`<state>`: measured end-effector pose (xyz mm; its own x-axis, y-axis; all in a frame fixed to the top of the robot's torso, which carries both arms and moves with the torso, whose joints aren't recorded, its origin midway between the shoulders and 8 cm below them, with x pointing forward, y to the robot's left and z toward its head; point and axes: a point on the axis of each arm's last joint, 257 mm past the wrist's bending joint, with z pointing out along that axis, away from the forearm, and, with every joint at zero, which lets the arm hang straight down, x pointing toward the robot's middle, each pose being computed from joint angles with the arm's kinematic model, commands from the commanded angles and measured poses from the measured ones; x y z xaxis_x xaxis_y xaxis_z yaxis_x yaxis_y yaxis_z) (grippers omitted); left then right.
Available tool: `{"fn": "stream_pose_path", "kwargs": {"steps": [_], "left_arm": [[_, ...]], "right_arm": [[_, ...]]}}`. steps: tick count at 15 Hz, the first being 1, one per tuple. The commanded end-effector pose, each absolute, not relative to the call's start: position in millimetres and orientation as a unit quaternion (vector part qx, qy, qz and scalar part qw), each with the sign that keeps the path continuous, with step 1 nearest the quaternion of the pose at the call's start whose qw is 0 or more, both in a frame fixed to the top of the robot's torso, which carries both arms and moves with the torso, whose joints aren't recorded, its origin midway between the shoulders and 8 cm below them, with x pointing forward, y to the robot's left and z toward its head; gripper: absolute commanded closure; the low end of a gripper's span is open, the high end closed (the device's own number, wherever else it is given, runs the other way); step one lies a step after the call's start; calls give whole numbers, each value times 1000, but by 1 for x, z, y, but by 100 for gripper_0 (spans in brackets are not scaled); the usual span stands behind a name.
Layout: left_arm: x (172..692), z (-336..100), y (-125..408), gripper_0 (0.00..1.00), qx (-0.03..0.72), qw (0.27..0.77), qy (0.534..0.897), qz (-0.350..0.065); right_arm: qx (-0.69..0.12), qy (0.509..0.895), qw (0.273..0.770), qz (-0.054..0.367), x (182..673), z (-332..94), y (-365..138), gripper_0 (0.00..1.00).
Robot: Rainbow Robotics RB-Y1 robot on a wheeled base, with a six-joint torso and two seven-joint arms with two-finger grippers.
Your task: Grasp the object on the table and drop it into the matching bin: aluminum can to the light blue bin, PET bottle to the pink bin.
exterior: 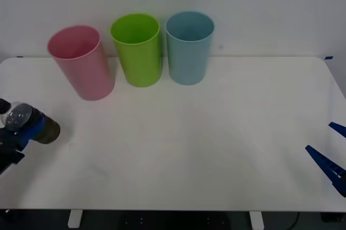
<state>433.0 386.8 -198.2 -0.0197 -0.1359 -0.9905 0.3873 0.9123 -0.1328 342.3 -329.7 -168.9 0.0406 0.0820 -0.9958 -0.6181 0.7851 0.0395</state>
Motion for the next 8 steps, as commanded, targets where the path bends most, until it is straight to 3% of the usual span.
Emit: {"fn": "stream_pose_path", "kwargs": {"steps": [1,4,8], "left_arm": [[434,-170,392,100,74,706,674,-204],[440,-140,402,100,68,724,660,-190],[451,-89,390,100,62,731,641,-226]], "right_arm": [[-208,645,691,253,342,-169,-330,0],[-208,645,691,253,342,-169,-330,0],[-208,645,691,253,342,-169,-330,0]]}}
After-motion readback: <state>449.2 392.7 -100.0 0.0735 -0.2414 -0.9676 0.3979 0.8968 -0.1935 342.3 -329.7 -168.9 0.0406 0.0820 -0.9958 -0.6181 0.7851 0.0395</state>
